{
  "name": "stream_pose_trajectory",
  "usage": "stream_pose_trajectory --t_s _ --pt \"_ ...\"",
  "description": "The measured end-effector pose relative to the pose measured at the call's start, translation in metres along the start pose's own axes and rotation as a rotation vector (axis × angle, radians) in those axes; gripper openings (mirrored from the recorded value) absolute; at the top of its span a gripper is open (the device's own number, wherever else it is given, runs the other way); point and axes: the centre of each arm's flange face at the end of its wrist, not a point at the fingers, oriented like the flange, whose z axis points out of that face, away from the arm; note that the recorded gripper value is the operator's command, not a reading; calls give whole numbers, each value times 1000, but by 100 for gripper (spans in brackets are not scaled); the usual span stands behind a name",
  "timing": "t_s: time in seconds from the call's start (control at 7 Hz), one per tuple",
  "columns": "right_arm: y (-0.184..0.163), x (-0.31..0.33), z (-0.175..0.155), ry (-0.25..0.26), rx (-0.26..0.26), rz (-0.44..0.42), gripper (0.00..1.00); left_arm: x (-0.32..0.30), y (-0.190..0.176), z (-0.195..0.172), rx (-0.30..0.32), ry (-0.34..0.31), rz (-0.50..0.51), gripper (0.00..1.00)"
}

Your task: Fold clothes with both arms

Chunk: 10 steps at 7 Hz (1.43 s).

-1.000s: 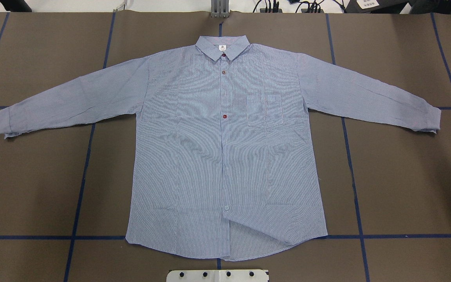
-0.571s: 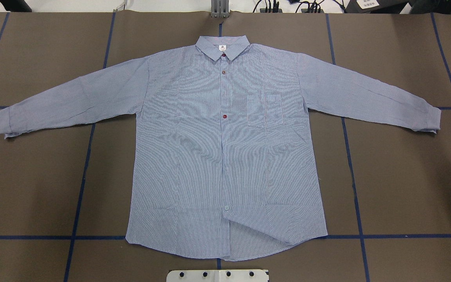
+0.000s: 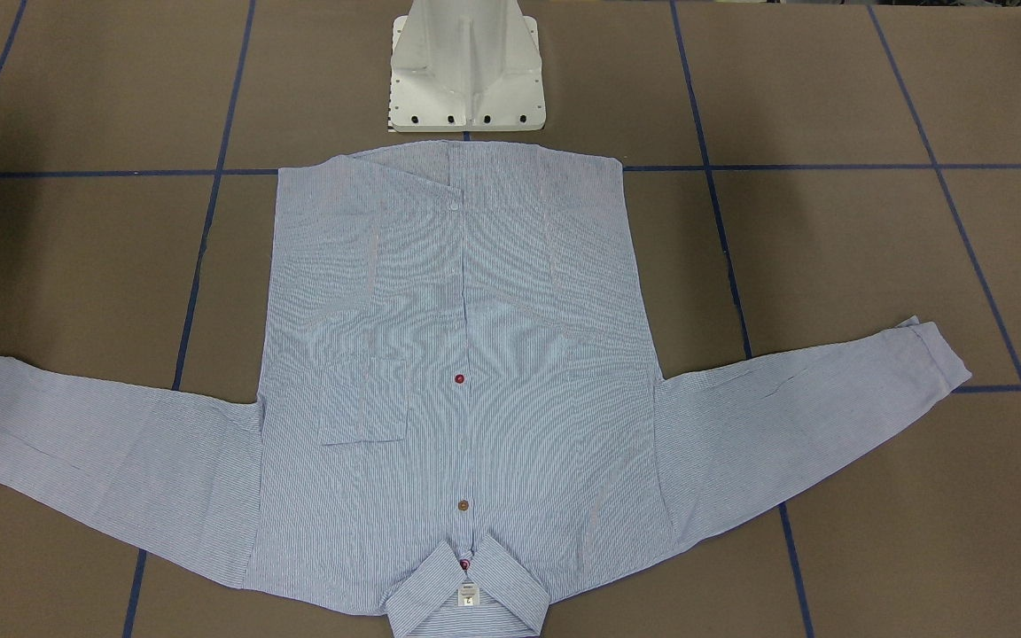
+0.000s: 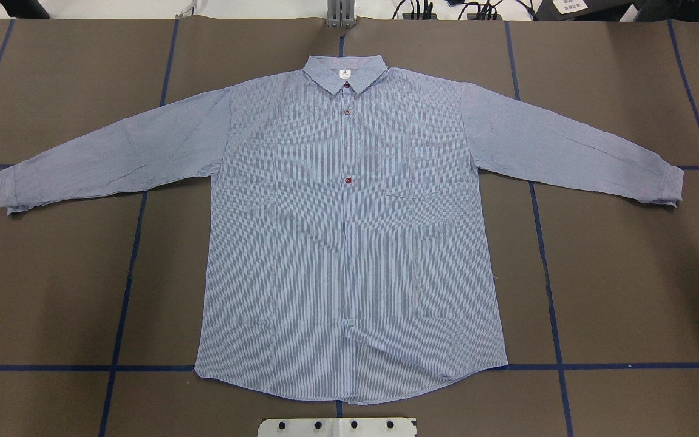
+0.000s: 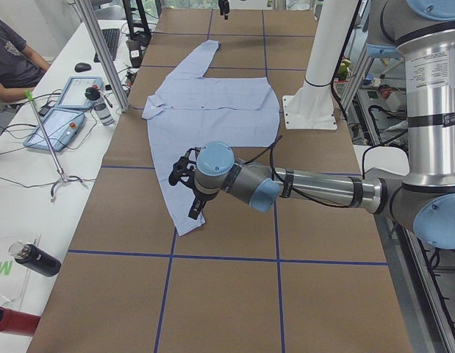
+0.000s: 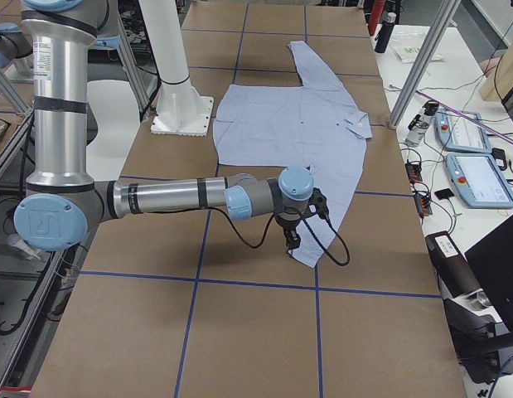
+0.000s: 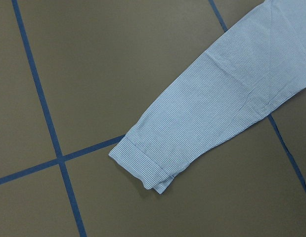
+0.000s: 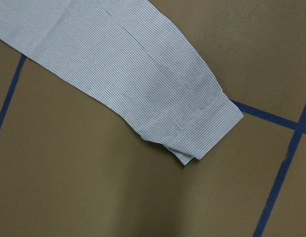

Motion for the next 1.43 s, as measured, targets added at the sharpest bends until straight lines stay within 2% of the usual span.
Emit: stream_pose_trajectory --t_s 0.43,0.71,0.86,1.14,1.43 --pt "-5 16 10 37 -19 24 100 0 1 0 0 1 0 100" --pt "-15 47 35 47 -36 54 100 0 2 0 1 -2 0 100" --pt "-21 54 43 47 -28 110 100 1 2 -2 4 -2 3 100" --pt "-36 42 58 49 -28 329 97 3 1 -3 6 -1 6 100" --pt "-48 23 79 61 -27 483 96 3 1 -3 7 -1 7 100"
